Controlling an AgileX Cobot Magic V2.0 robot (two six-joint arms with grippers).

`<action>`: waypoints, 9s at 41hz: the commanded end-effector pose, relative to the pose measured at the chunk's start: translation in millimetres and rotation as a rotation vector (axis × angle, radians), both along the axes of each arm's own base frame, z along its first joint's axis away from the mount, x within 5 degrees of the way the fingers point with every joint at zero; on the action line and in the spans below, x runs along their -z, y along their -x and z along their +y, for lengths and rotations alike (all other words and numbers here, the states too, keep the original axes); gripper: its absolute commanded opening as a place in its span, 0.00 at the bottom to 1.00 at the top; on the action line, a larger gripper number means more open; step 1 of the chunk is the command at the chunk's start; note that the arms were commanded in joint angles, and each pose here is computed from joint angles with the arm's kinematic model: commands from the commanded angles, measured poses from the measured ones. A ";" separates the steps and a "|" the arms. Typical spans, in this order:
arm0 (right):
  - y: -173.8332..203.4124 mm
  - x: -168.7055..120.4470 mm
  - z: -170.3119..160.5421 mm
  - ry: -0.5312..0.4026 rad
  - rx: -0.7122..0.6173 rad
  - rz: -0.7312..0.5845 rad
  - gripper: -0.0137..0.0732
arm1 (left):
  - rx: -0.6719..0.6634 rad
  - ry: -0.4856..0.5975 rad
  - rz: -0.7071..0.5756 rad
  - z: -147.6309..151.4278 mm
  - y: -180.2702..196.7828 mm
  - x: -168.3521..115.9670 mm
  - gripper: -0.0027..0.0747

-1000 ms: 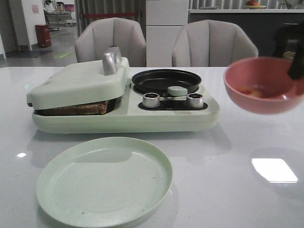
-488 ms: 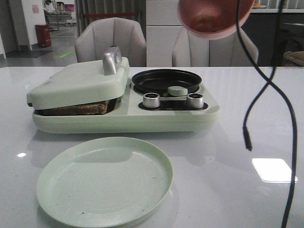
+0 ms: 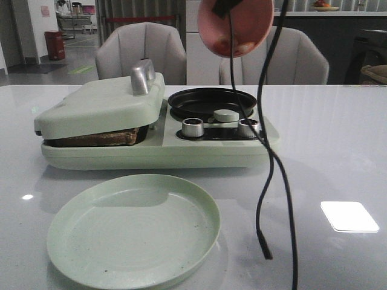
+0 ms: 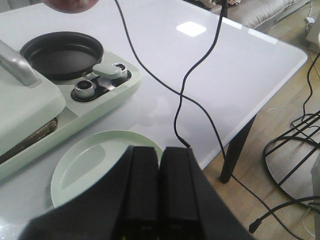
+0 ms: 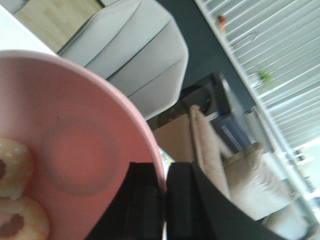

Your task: Make breakfast with bread and shrimp

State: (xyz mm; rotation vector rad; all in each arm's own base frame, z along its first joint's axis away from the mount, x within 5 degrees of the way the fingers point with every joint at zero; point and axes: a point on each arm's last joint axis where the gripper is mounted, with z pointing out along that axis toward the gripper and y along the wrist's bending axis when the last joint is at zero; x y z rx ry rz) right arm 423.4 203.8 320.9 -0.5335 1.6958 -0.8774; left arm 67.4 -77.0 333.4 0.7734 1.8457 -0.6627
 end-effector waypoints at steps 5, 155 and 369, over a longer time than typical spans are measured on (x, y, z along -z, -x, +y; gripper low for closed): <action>5.5 -23.3 12.4 0.116 0.037 -0.203 0.18 | -0.020 0.078 -0.051 -0.6 -1.8 -14.3 0.16; 114.0 83.3 -237.6 -1.038 0.291 0.798 0.18 | -0.020 0.078 -0.051 -0.6 -1.8 -14.3 0.16; 367.9 26.6 -190.7 -0.867 -0.167 0.383 0.17 | -0.772 0.172 -0.458 71.2 12.1 127.6 0.16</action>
